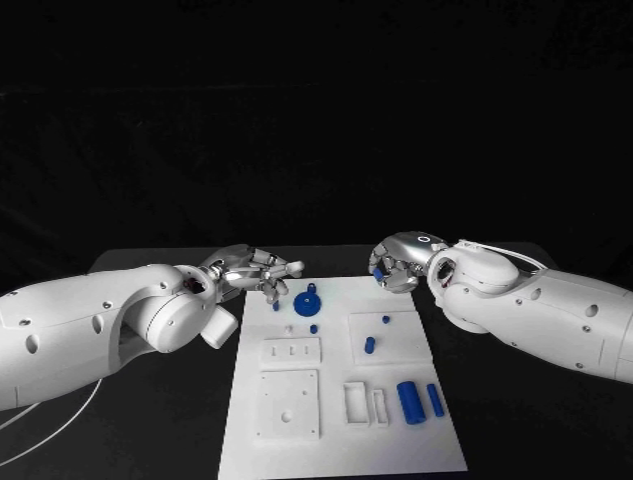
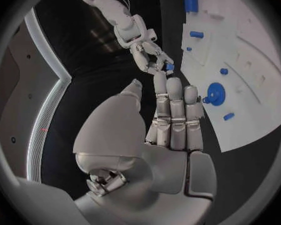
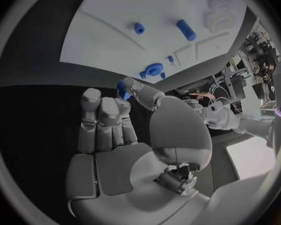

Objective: Assemble the parts on the task board

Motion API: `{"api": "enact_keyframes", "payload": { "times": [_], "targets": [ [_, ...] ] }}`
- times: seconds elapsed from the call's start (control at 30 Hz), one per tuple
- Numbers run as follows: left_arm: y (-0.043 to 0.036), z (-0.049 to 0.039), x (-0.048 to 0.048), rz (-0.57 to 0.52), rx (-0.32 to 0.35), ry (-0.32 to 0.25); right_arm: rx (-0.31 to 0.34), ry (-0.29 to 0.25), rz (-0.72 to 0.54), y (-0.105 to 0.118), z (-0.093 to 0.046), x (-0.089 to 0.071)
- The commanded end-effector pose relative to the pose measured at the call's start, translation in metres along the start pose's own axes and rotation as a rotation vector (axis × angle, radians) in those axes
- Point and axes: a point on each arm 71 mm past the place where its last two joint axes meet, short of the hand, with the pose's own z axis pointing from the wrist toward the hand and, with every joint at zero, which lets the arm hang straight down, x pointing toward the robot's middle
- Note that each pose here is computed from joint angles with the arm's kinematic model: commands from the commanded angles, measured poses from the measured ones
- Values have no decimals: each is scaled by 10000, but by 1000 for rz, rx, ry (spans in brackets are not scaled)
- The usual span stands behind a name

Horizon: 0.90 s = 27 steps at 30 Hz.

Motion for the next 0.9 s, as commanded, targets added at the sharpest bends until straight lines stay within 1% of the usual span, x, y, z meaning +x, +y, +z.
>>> {"api": "enact_keyframes", "payload": {
  "times": [0.03, 0.2, 0.3, 0.47, 0.6, 0.9],
  "targets": [
    [28, 32, 68, 18, -80, 26, -17, 41, -80, 208, -9, 12],
    [36, 62, 149, 22, -111, 29, -81, 60, -80, 486, -21, 20],
    [27, 87, 213, 23, -127, 16, -127, 61, -83, 720, -19, 16],
    [17, 115, 265, 25, -139, 2, -154, 44, -71, 908, -19, 1],
    [14, 120, 291, 25, -143, 5, -151, 17, -35, 952, -20, -14],
    [17, 111, 323, 39, -153, 18, -122, 22, 26, 978, -16, -6]
  ]
}}
